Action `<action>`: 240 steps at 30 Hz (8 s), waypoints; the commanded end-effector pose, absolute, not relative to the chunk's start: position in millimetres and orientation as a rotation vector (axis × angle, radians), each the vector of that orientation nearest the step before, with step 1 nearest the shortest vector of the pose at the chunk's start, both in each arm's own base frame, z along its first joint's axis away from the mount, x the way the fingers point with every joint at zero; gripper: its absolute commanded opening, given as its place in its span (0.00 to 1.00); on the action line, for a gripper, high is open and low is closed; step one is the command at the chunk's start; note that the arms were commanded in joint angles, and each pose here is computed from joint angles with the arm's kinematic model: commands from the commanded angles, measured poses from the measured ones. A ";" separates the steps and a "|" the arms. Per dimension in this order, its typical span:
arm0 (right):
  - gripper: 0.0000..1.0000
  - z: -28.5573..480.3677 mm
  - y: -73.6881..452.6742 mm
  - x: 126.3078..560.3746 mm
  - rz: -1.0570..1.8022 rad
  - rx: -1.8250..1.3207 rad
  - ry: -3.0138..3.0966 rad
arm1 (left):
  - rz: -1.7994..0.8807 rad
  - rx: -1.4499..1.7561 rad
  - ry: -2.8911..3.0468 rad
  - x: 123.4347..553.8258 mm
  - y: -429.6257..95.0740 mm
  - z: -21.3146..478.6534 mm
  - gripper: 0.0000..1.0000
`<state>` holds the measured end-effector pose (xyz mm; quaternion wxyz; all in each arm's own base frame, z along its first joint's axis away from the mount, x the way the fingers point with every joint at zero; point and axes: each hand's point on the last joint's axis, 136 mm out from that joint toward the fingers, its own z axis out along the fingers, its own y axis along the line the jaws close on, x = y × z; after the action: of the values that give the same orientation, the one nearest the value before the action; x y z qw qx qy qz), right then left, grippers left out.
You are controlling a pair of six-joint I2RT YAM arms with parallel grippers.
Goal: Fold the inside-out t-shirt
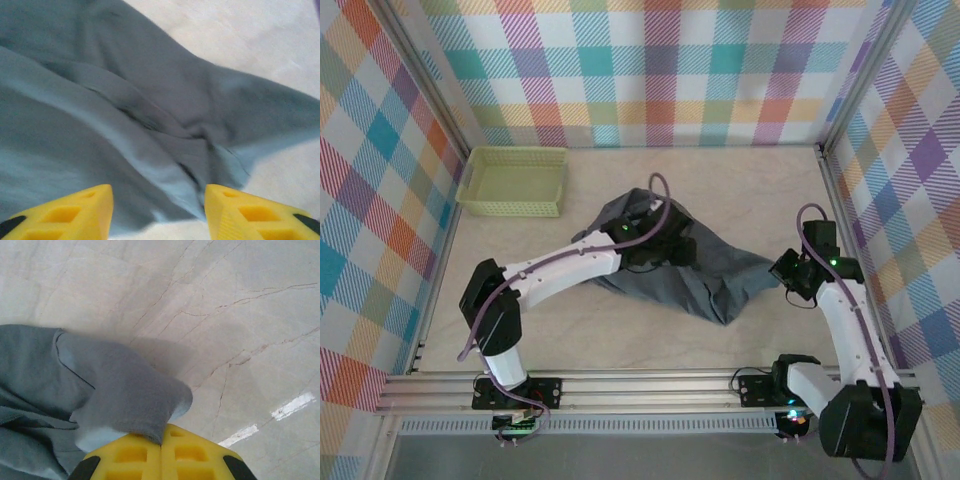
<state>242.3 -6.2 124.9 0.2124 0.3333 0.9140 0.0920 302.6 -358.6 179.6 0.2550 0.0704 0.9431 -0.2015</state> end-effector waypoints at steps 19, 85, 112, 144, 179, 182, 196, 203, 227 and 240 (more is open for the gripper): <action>0.84 125.4 184.8 322.6 0.503 0.083 2.678 | 0.059 -0.163 2.730 465.3 -209.8 85.2 0.66; 0.07 174.6 157.6 455.3 0.174 -0.086 2.606 | -0.272 0.044 2.490 335.5 -192.0 191.9 0.58; 0.49 74.0 183.9 332.6 0.447 -0.013 2.794 | -0.133 0.375 2.709 355.2 -315.4 63.9 0.15; 0.00 103.8 124.6 285.3 0.212 0.133 2.741 | -0.010 -0.099 2.778 341.6 -204.6 87.1 0.06; 0.12 79.1 159.3 345.2 0.235 0.042 2.746 | -0.264 0.033 2.726 249.1 -271.2 50.2 0.01; 0.04 86.9 156.5 346.8 0.225 0.043 2.722 | -0.279 0.040 2.682 236.3 -264.7 50.6 0.00; 0.48 112.3 157.5 303.1 0.300 -0.014 2.677 | -0.333 0.119 2.607 230.0 -274.2 70.6 0.16; 0.56 125.0 188.1 264.5 0.418 -0.129 2.650 | -0.299 0.155 2.592 255.0 -286.7 81.5 0.42; 0.34 65.9 169.2 211.2 0.348 0.105 2.787 | -0.134 0.162 2.536 263.3 -276.6 83.2 0.51; 0.56 117.0 246.5 269.0 0.553 -0.119 2.665 | -0.373 -0.020 2.590 247.8 -283.4 64.6 0.42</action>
<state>260.2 224.5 107.9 0.2025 0.0011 0.9616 0.1851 249.9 -282.2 77.2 0.2765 0.0229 0.9533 -0.1195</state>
